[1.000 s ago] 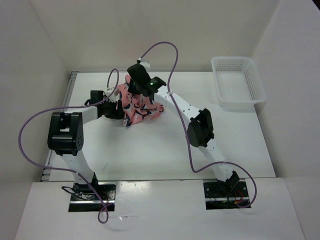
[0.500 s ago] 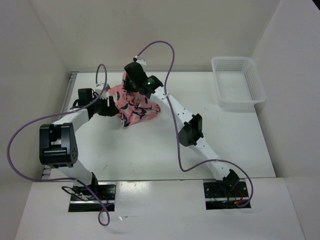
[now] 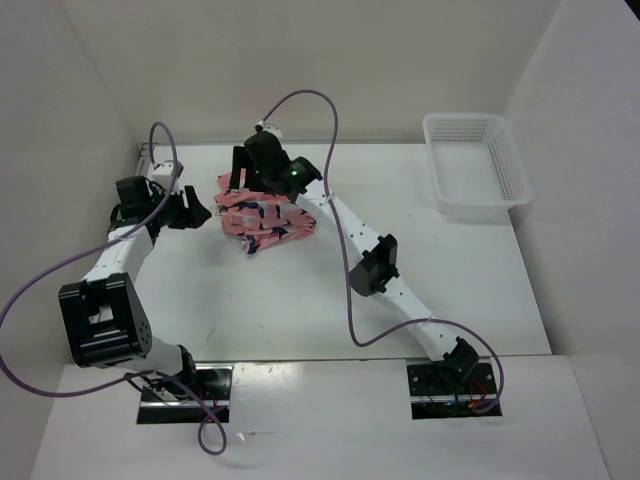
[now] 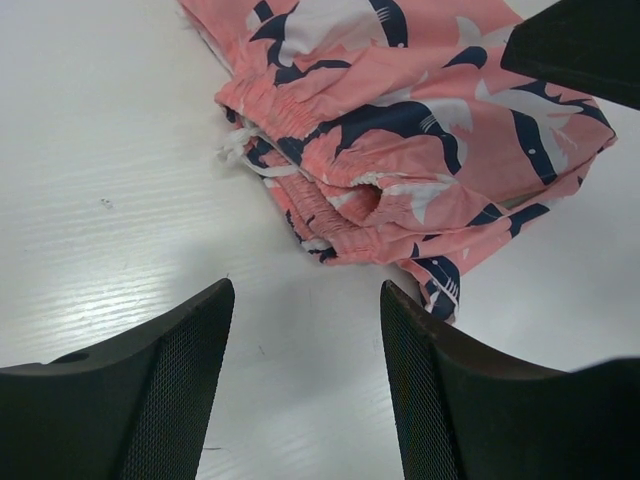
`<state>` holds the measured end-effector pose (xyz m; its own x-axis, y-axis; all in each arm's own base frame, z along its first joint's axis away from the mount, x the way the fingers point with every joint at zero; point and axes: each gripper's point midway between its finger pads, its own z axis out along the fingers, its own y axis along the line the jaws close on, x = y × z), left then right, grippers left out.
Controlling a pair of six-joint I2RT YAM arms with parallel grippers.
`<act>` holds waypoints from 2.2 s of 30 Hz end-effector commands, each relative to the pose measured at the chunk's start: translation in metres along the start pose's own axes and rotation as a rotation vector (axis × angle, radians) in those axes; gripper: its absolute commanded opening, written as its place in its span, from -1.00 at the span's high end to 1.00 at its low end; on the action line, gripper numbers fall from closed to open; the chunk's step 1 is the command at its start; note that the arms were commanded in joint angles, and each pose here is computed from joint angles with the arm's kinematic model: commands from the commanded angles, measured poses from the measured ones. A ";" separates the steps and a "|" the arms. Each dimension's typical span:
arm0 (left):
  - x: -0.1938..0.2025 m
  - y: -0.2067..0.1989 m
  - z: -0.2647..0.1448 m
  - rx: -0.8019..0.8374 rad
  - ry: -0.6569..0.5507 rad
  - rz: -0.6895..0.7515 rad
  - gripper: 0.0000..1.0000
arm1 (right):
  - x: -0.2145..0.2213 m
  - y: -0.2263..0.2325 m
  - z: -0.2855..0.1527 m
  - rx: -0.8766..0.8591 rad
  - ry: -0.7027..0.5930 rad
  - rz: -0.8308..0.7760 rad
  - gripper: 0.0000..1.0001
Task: Fold and stack the shorts
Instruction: Fold the shorts
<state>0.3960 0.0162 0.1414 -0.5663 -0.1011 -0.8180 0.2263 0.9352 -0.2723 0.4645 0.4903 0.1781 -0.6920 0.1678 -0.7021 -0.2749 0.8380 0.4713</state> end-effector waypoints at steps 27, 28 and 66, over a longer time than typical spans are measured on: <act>-0.048 -0.049 -0.040 0.096 -0.030 0.045 -0.47 | -0.167 0.001 -0.323 0.216 -0.450 -0.087 -1.00; -0.043 -0.051 -0.039 0.109 -0.022 0.039 -0.50 | -0.171 -0.006 -0.336 0.249 -0.468 -0.100 -1.00; -0.009 -0.049 -0.027 0.142 0.061 -0.021 -0.52 | -0.006 -0.286 -0.365 0.575 -0.275 0.244 -1.00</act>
<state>0.3683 -0.0169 0.1751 -0.6245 -0.0983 -0.7748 0.2997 0.8859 -0.3540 0.3063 0.0665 0.2403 -0.4936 0.4328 -0.7544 0.3022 0.8987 0.3178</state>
